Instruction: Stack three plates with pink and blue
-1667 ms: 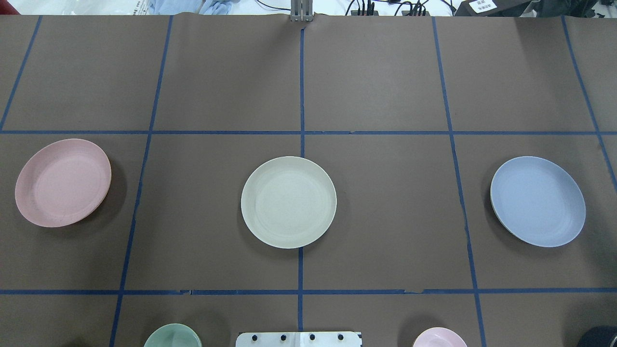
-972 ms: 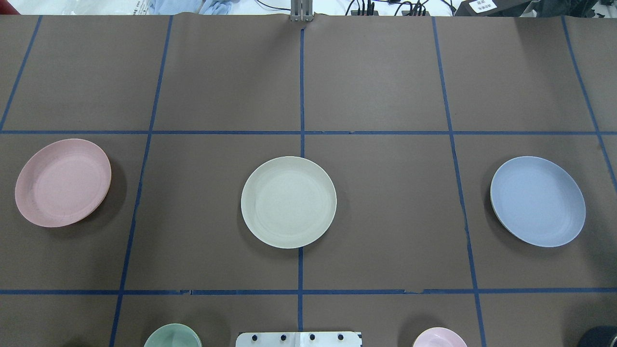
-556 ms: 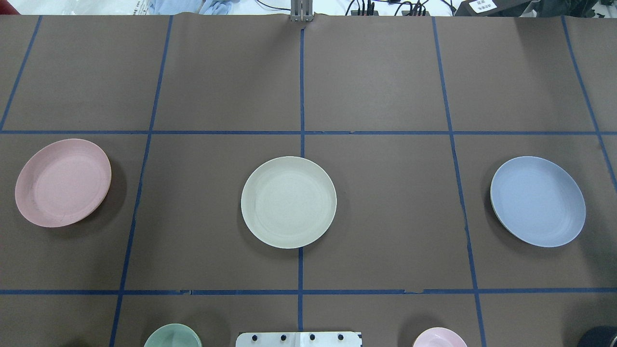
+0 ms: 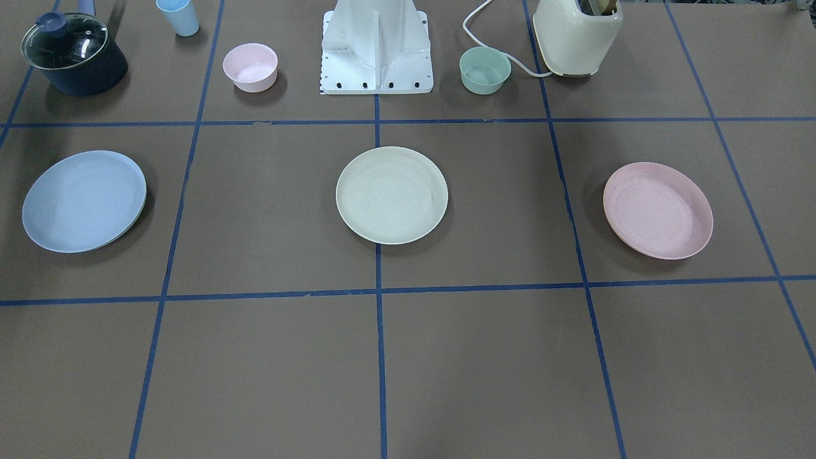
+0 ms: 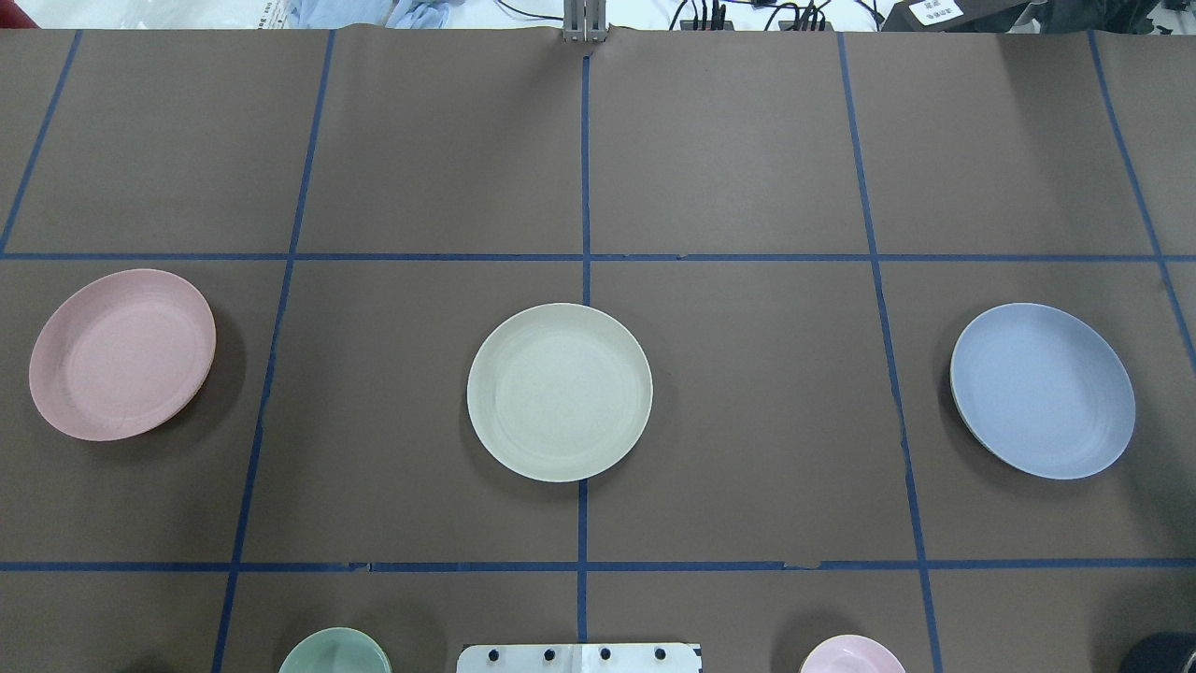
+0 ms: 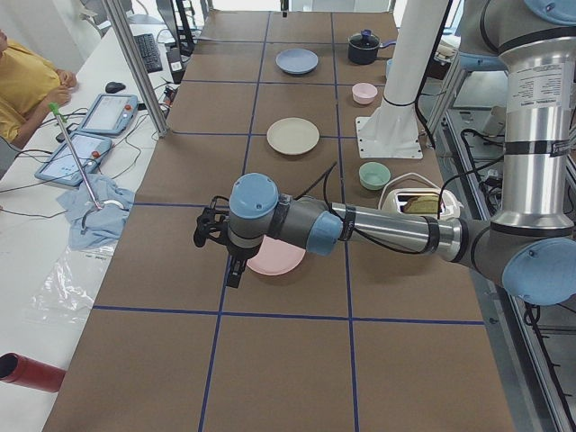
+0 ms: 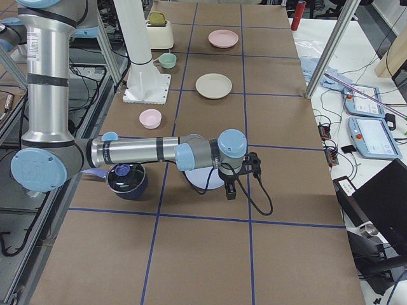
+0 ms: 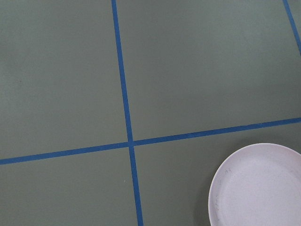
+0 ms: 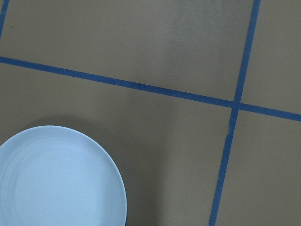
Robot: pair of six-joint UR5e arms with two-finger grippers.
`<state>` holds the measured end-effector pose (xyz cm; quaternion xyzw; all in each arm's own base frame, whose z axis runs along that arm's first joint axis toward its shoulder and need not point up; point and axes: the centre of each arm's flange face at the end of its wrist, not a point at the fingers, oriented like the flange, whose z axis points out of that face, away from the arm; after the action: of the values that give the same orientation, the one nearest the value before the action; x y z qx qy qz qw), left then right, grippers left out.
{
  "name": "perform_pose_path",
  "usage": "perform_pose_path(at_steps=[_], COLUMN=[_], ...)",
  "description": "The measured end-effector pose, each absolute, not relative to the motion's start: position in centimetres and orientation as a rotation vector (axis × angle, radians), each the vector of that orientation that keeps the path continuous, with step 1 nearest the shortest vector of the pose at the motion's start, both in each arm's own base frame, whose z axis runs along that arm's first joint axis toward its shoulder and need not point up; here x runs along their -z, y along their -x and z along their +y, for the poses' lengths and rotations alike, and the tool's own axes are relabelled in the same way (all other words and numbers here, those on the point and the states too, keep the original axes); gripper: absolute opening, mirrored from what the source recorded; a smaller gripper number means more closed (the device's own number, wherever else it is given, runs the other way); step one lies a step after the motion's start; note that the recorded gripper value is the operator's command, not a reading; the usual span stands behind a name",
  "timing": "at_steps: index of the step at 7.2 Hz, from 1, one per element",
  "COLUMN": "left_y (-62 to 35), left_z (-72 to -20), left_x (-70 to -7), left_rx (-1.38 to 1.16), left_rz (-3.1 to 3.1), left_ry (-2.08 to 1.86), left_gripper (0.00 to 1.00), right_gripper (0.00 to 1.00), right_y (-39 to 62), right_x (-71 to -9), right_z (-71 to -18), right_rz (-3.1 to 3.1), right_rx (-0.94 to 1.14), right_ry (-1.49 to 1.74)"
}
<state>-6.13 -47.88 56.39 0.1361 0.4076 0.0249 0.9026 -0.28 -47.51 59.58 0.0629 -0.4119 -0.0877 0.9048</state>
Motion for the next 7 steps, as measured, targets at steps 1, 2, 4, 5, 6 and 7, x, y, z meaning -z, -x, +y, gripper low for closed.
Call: perform_pose_path(at_steps=[1, 2, 4, 5, 6, 7], left_y=[4.6, 3.6, 1.0, -1.5, -4.9, -7.4], left_z=[-48.1, -48.4, -48.9, -49.1, -49.2, -49.2], left_x=[-56.7, -57.0, -58.0, -58.8, -59.4, -60.2], left_rx=[-0.078, -0.100, -0.126, -0.130, -0.150, -0.157], left_rz=[0.847, 0.850, 0.867, 0.883, 0.890, 0.893], left_ry=[-0.264, -0.259, -0.235, -0.192, -0.145, -0.104], left_gripper=[1.00, 1.00, 1.00, 0.99, 0.90, 0.90], right_gripper=[1.00, 1.00, 1.00, 1.00, 1.00, 1.00], right_y=[1.0, 1.5, 2.1, 2.3, 2.4, 2.5], right_x=[-59.7, -59.7, -59.9, -60.2, -60.3, -60.3], right_z=[-47.6, -47.6, -47.5, -47.5, -47.5, -47.5], right_rz=[-0.849, -0.849, -0.848, -0.847, -0.847, -0.848], right_rx=[0.199, 0.211, 0.223, 0.225, 0.227, 0.228], right_ry=[-0.135, -0.135, -0.130, -0.124, -0.121, -0.119])
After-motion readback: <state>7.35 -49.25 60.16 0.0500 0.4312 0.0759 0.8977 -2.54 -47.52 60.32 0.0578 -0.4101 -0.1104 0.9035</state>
